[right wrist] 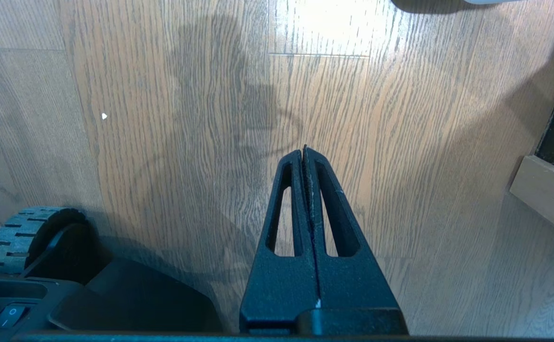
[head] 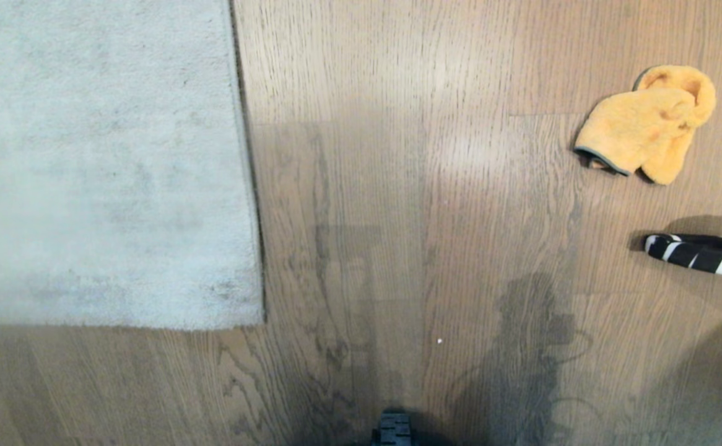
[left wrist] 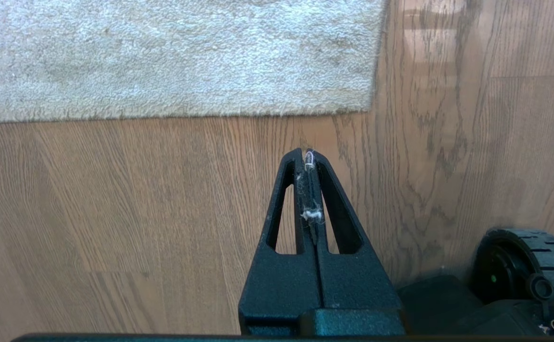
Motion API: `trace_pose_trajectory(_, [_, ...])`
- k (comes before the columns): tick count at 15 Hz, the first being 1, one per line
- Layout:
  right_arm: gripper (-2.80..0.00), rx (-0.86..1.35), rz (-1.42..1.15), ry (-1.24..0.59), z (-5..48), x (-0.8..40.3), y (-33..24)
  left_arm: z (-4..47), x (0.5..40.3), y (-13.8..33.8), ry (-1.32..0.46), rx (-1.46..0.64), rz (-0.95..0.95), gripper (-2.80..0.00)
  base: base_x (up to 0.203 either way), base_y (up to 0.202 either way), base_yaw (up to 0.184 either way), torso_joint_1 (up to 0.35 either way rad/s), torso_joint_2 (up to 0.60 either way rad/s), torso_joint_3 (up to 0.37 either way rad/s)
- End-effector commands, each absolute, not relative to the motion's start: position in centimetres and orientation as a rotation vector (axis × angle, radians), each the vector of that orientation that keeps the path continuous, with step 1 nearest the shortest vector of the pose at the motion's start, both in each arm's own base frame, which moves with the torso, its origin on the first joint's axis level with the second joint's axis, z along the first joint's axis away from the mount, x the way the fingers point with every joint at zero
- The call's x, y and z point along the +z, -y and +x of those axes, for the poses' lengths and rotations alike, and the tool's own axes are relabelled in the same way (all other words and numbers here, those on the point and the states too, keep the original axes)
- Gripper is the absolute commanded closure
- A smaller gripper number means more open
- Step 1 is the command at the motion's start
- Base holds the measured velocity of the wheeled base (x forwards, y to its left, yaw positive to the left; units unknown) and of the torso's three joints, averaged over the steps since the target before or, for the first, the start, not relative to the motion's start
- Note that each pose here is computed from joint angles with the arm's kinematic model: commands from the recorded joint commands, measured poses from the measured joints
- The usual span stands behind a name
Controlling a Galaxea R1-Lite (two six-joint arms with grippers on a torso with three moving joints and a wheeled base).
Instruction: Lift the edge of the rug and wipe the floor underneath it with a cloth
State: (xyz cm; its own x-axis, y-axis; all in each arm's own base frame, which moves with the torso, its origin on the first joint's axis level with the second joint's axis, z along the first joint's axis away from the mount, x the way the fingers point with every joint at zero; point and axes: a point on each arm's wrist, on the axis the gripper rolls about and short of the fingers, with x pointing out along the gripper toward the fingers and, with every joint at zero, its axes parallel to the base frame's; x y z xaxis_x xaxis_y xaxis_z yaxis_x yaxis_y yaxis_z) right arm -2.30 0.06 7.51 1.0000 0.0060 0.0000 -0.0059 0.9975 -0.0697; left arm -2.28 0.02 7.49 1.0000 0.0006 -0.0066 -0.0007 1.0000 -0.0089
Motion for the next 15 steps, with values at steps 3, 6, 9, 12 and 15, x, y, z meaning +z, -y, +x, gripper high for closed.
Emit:
trace_pose_trajectory(3, [0.0, 0.008, -0.071, -0.003, -2.28, 7.52, -0.07, -2.28, 7.49, -0.02, -0.006, 0.002, -0.011, 0.0, 0.0, 0.0, 0.0, 0.0, 0.0, 0.0])
trace_pose_trajectory(6, [0.0, 0.009, -0.071, -0.003, -2.28, 7.52, -0.06, -2.28, 7.49, -0.01, -0.006, 0.0, -0.011, 0.0, 0.0, 0.0, 0.0, 0.0, 0.0, 0.0])
trace_pose_trajectory(9, [0.0, 0.008, -0.071, -0.003, -2.28, 7.52, -0.07, -2.28, 7.49, -0.02, -0.006, 0.001, -0.011, 0.0, 0.0, 0.0, 0.0, 0.002, 0.0, 0.013])
trace_pose_trajectory(12, [0.0, 0.008, -0.071, -0.003, -2.28, 7.52, -0.07, -2.28, 7.49, -0.01, -0.006, 0.0, -0.011, 0.0, 0.0, 0.0, 0.0, 0.005, 0.0, 0.148])
trace_pose_trajectory(15, [0.0, 0.007, -0.071, -0.003, -2.28, 7.52, -0.06, -2.28, 7.49, -0.01, -0.006, 0.0, -0.009, 0.0, 0.0, 0.0, 0.0, 0.002, 0.0, 0.198])
